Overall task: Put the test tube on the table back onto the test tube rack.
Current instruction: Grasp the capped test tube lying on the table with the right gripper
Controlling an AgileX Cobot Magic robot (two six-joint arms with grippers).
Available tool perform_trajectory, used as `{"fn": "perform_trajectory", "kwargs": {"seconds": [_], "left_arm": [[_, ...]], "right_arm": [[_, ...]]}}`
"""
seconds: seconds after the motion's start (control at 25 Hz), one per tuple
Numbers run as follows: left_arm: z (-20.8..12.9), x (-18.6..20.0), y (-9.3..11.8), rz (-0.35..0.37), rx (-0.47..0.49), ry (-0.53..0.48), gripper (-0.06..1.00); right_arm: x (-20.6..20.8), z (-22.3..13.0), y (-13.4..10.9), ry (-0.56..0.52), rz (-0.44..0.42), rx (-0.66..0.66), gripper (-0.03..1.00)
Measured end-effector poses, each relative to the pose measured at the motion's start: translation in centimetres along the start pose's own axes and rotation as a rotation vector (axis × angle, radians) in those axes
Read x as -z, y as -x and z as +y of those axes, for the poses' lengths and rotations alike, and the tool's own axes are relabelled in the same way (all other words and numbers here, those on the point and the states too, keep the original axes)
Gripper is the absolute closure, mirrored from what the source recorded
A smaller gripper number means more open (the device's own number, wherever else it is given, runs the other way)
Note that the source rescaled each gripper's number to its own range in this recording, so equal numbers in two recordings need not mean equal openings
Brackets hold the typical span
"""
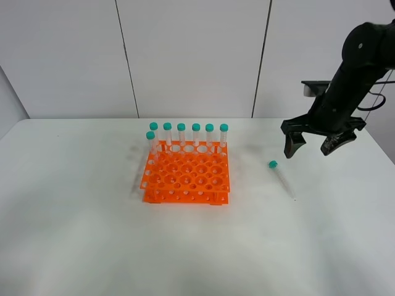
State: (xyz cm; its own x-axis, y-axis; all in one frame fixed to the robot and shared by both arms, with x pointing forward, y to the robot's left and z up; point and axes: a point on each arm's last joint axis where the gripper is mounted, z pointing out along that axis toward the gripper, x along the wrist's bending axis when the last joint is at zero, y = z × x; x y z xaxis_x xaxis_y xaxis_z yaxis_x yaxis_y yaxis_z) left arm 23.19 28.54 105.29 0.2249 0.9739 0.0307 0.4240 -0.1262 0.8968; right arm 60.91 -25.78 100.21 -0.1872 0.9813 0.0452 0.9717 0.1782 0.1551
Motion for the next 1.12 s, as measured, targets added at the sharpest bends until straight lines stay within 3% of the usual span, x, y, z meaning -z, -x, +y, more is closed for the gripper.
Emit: {"fn": "perform_trajectory", "kwargs": {"seconds": [0.2, 0.4, 0.8, 1.12], "left_arm": [[0.0, 0.0, 0.0, 0.000, 0.000, 0.000, -0.06], [0.0, 0.0, 0.0, 0.000, 0.000, 0.000, -0.06], [0.0, 0.0, 0.0, 0.000, 0.000, 0.000, -0.06], [0.0, 0.0, 0.0, 0.000, 0.000, 0.000, -0.06]], "right_arm": [[-4.0, 0.3, 0.4, -0.094, -0.004, 0.000, 0.12], [-7.4, 0.5, 0.5, -0.155, 0.011, 0.012, 0.14], [-11.1, 1.4, -2.3, -0.101, 0.011, 0.081, 0.14], [-11.9, 1.4, -1.5, -0.136, -0.084, 0.109, 0.14]]}}
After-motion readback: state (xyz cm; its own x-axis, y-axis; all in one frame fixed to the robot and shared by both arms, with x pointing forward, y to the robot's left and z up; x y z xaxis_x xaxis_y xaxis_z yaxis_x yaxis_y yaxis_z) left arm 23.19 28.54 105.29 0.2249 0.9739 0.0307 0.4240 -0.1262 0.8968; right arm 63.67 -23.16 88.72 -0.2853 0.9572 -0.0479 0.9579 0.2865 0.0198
